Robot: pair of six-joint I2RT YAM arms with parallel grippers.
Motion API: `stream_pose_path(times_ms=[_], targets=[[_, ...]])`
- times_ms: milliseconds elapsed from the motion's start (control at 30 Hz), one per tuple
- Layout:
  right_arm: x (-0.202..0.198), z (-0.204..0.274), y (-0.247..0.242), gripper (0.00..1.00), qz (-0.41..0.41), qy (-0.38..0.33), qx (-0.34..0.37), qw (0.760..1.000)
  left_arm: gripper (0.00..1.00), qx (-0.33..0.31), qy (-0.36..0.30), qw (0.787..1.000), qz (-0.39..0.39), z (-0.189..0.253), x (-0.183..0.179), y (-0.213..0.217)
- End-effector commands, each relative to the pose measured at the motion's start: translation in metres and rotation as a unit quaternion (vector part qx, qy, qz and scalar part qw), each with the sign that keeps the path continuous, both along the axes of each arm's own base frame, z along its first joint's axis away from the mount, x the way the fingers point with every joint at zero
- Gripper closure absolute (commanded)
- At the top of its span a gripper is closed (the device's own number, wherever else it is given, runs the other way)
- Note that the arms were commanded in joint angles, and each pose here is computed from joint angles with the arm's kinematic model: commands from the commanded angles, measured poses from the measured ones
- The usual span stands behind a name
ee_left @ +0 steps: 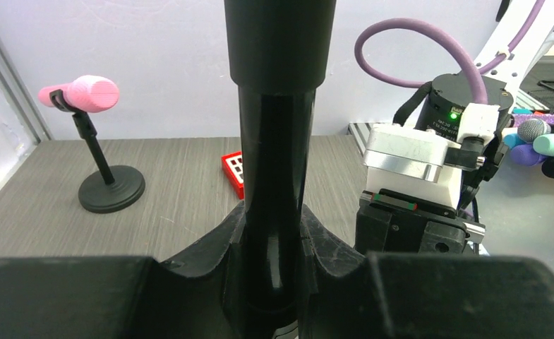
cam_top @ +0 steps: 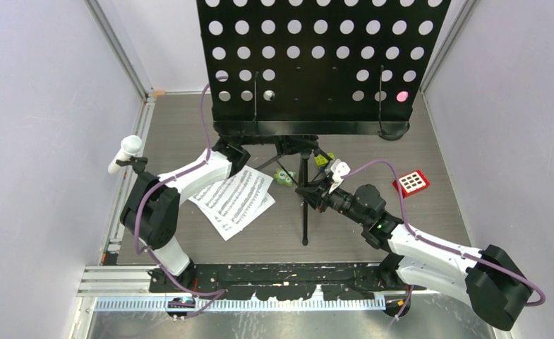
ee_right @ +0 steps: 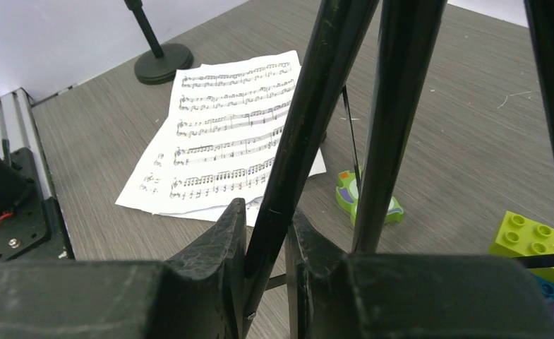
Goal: Pack up the instrument practice props
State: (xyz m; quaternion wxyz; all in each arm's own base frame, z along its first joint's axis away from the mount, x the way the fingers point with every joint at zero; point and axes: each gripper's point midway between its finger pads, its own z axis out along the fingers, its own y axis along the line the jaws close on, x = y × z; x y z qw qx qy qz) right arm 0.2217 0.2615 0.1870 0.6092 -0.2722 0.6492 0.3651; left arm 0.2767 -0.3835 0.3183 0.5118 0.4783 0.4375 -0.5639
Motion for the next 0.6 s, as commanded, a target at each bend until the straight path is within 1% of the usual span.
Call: stream_pose_path(times_ms=[0, 100, 133, 167, 300, 367, 433, 500, 567], targets=[[0.011, 0.099, 0.000, 0.99, -0.014, -0.180, 0.037, 0.983, 1.00, 0.038, 0.066, 0.997, -0.022, -0.027, -0.008, -0.002], [0.011, 0.093, 0.001, 0.99, -0.014, -0.173, 0.036, 0.984, 1.00, 0.035, 0.063, 0.997, -0.022, -0.025, -0.009, -0.002], [0.011, 0.091, 0.000, 0.99, -0.014, -0.171, 0.038, 0.984, 0.98, 0.034, 0.062, 0.997, -0.021, -0.025, -0.009, -0.002], [0.011, 0.089, 0.000, 0.99, -0.015, -0.169, 0.039, 0.985, 0.92, 0.031, 0.059, 0.998, -0.018, -0.023, -0.009, -0.001], [0.010, 0.083, -0.002, 0.99, -0.017, -0.158, 0.039, 0.986, 0.62, 0.018, 0.052, 0.999, 0.001, -0.018, -0.007, 0.001], [0.010, 0.077, -0.004, 0.99, -0.020, -0.151, 0.033, 0.988, 0.53, 0.014, 0.050, 0.999, 0.007, -0.016, -0.006, 0.002], [0.011, 0.072, -0.006, 0.99, -0.024, -0.146, 0.027, 0.989, 0.48, 0.008, 0.048, 0.999, 0.013, -0.013, -0.005, 0.002], [0.010, 0.068, -0.007, 0.99, -0.027, -0.144, 0.023, 0.989, 0.40, -0.001, 0.048, 0.999, 0.014, -0.009, -0.005, 0.003], [0.011, 0.067, -0.010, 0.99, -0.034, -0.143, 0.022, 0.989, 0.22, -0.009, 0.049, 0.999, 0.013, -0.005, -0.006, 0.004]])
